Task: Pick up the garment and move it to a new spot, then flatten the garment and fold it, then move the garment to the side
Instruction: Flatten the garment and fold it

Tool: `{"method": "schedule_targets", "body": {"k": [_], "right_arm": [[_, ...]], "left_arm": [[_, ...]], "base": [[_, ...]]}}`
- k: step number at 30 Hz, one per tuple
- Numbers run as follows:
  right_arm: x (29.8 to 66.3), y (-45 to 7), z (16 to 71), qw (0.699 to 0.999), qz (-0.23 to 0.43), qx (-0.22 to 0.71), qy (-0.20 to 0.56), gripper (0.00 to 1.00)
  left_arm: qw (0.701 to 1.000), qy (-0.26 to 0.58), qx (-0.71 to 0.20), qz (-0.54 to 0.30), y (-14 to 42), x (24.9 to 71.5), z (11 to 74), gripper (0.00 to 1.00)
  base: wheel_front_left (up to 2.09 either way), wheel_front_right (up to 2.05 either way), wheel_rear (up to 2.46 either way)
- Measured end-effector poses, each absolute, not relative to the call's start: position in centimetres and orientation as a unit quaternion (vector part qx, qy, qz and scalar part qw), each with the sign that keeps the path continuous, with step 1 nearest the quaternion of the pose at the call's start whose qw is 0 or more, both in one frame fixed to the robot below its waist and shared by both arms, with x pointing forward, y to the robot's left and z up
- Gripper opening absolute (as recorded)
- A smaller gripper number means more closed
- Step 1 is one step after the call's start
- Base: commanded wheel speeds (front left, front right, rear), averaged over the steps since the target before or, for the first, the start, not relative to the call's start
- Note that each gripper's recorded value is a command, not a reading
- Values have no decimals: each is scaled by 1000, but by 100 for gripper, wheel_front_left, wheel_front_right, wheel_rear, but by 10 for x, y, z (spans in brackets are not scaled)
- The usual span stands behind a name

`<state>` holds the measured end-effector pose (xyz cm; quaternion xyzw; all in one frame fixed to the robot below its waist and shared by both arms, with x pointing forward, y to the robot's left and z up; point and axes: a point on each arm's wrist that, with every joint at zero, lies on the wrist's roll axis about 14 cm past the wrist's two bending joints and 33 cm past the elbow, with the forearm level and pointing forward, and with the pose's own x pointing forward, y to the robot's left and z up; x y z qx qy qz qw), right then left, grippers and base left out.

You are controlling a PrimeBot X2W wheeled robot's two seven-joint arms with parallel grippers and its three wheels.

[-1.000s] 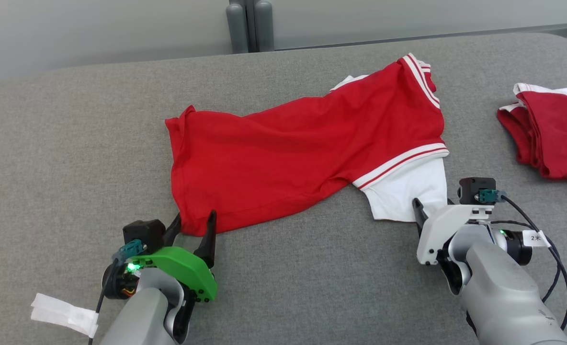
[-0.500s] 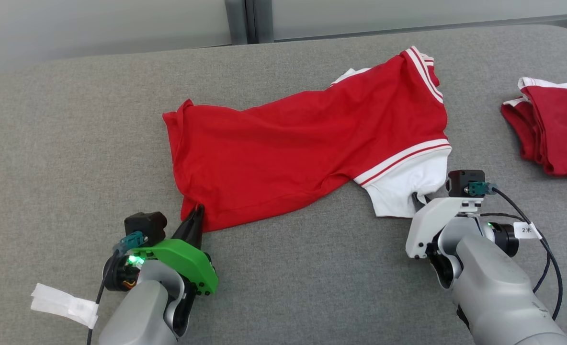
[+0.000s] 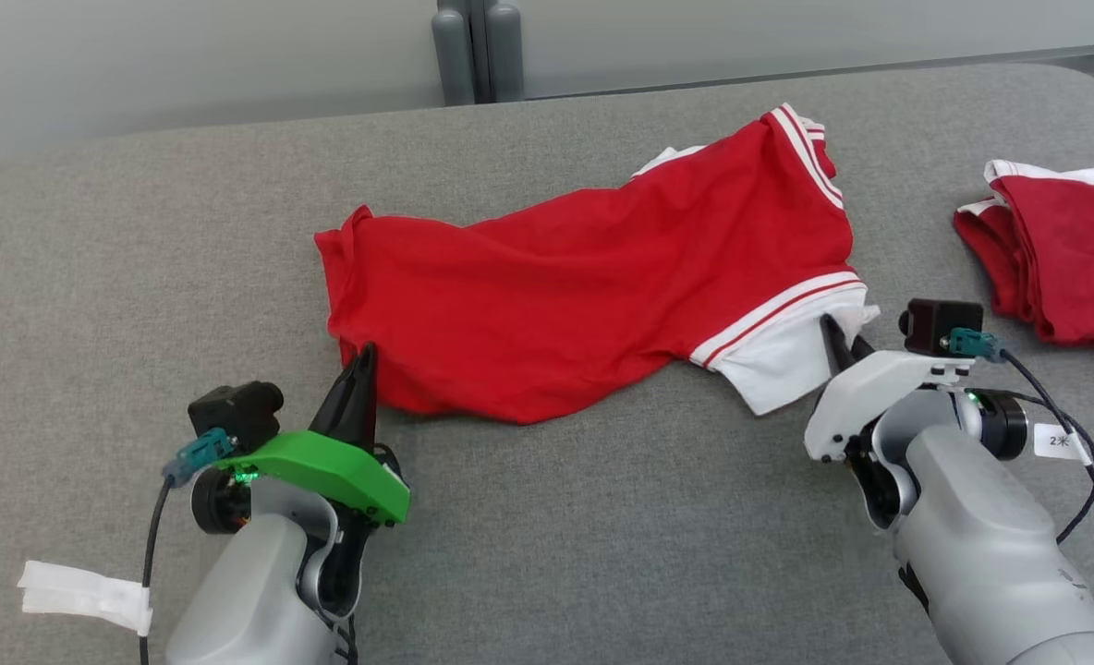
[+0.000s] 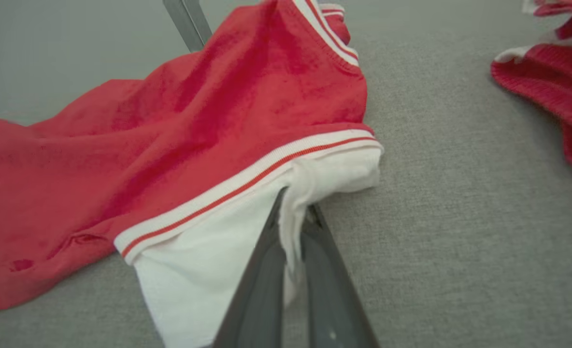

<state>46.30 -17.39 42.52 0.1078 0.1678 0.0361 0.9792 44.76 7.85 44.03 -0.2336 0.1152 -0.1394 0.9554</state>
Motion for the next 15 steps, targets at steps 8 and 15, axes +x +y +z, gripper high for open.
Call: {"method": "schedule_targets", "body": {"k": [8,15], "right_arm": [[487,-183,510,991,48,125,21,0],[497,-191,596,985,74,117,-99,0]], "left_arm": [[918,14,-363,-161,66,463,519,0],[853,-33,-481,-198,57,475,581,0]], "base": [[0,0,0],[0,0,0]]}}
